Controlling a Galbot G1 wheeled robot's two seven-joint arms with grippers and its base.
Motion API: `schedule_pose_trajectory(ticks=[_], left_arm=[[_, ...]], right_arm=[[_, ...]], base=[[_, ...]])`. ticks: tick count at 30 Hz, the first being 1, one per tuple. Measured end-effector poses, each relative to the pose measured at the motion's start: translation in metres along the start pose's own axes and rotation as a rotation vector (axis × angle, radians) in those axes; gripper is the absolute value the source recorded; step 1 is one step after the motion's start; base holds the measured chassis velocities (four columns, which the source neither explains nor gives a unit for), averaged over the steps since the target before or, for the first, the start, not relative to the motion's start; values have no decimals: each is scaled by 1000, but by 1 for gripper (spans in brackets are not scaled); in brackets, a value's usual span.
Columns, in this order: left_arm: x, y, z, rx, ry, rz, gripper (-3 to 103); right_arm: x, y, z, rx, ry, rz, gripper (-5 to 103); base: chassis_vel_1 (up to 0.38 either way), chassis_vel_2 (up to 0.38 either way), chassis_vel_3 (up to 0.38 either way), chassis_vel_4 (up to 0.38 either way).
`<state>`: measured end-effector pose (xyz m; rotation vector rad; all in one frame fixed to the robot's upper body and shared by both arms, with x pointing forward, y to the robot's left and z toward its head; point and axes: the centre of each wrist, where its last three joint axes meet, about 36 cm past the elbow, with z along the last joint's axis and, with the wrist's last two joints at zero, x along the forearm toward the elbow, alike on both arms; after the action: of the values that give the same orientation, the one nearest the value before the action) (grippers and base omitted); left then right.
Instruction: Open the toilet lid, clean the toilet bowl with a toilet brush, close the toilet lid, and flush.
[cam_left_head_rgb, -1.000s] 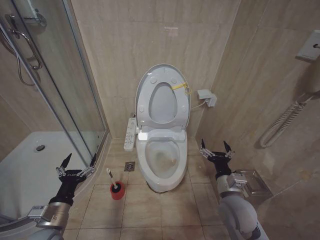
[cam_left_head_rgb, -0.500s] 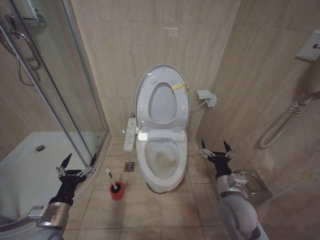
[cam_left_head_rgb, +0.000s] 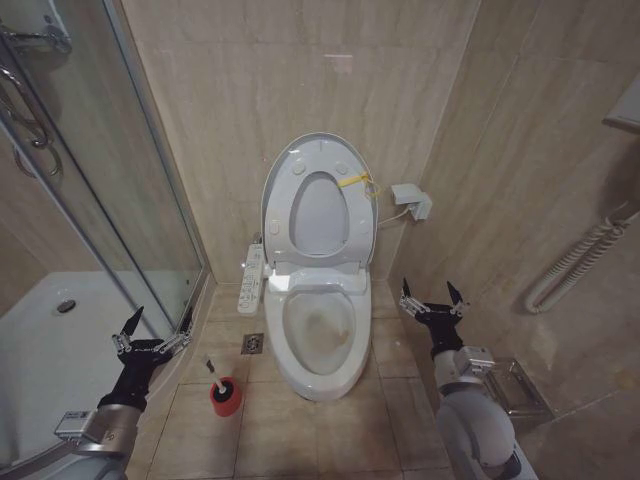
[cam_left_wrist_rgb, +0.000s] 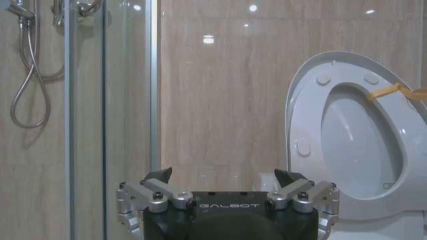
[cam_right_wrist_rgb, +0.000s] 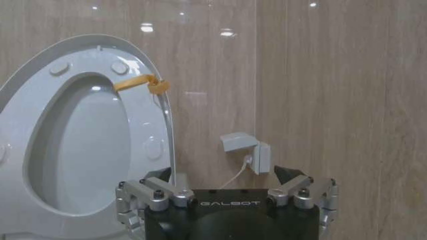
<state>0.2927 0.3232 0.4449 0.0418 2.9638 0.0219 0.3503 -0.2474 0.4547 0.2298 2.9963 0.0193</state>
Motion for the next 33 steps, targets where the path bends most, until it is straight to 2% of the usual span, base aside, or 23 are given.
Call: schedule_pose_trajectory(ticks=[33], left_arm=[[0, 0, 0, 0, -1, 0, 100]], right_arm=[[0, 0, 0, 0, 0, 0, 100]], base=[[-45, 49, 49, -48]])
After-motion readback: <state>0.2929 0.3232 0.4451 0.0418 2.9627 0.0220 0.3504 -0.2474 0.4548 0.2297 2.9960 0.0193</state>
